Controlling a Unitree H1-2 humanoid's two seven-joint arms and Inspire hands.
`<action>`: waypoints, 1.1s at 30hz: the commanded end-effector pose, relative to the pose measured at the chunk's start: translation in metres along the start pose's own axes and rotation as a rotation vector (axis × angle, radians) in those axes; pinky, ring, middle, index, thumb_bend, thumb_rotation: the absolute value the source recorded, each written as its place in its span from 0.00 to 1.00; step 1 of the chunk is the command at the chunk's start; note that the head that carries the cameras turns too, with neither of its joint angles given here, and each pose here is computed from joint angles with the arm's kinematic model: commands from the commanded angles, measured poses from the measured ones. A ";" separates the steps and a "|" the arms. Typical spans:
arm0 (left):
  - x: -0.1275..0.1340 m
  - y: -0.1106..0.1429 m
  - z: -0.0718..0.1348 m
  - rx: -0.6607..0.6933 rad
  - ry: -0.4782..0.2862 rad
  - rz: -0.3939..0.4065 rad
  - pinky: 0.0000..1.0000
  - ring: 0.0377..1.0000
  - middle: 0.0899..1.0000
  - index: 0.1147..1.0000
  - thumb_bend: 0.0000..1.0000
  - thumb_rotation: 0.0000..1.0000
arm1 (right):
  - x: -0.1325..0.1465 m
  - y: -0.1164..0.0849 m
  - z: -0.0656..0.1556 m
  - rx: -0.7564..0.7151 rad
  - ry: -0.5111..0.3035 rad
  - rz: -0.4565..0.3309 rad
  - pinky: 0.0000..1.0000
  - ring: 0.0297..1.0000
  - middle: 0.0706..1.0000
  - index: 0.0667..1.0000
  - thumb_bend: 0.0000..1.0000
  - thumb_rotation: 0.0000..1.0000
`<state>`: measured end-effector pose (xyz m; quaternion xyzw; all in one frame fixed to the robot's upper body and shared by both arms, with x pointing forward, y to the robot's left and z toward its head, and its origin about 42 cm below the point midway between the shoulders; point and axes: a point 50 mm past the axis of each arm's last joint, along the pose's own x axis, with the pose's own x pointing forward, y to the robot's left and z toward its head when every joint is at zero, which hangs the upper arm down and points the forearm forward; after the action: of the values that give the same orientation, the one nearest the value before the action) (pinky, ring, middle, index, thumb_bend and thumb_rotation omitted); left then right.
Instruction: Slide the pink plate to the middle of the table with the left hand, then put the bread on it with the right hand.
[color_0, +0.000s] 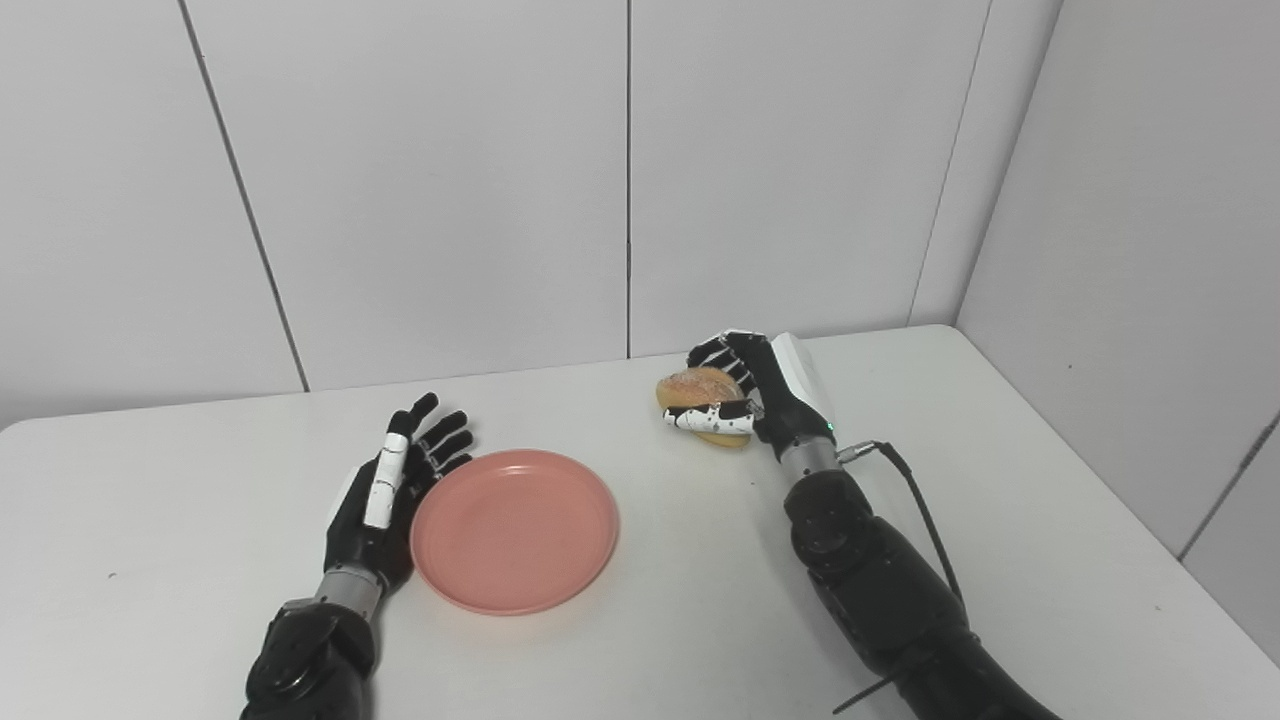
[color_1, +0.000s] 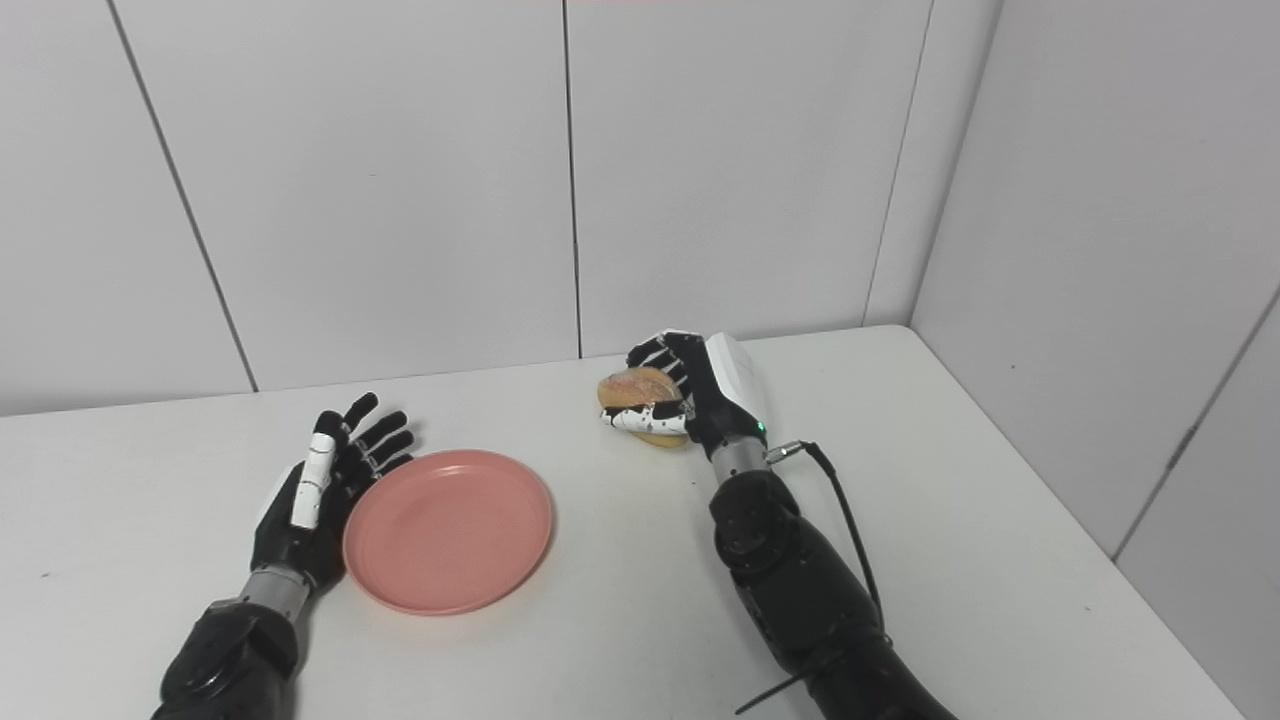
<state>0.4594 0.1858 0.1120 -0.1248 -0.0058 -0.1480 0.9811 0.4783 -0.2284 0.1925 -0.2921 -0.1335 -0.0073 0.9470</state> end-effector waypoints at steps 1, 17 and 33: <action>-0.012 -0.003 -0.022 -0.021 0.059 0.008 0.85 0.85 0.83 0.91 0.86 0.81 | 0.016 -0.017 0.029 0.054 -0.144 0.014 0.35 0.39 0.42 0.46 0.53 0.00; -0.003 -0.025 -0.025 -0.035 0.047 0.017 0.82 0.83 0.82 0.89 0.84 0.81 | 0.021 -0.021 0.050 0.211 -0.203 0.376 0.31 0.32 0.40 0.47 0.53 0.00; 0.001 -0.036 -0.034 -0.059 0.039 0.055 0.80 0.80 0.79 0.87 0.87 0.80 | 0.036 0.029 0.083 0.209 -0.276 0.522 0.30 0.34 0.40 0.46 0.53 0.00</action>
<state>0.4633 0.1510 0.1101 -0.1406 -0.0067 -0.1273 0.9818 0.4869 -0.1670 0.2196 -0.2134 -0.1254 0.2818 0.9270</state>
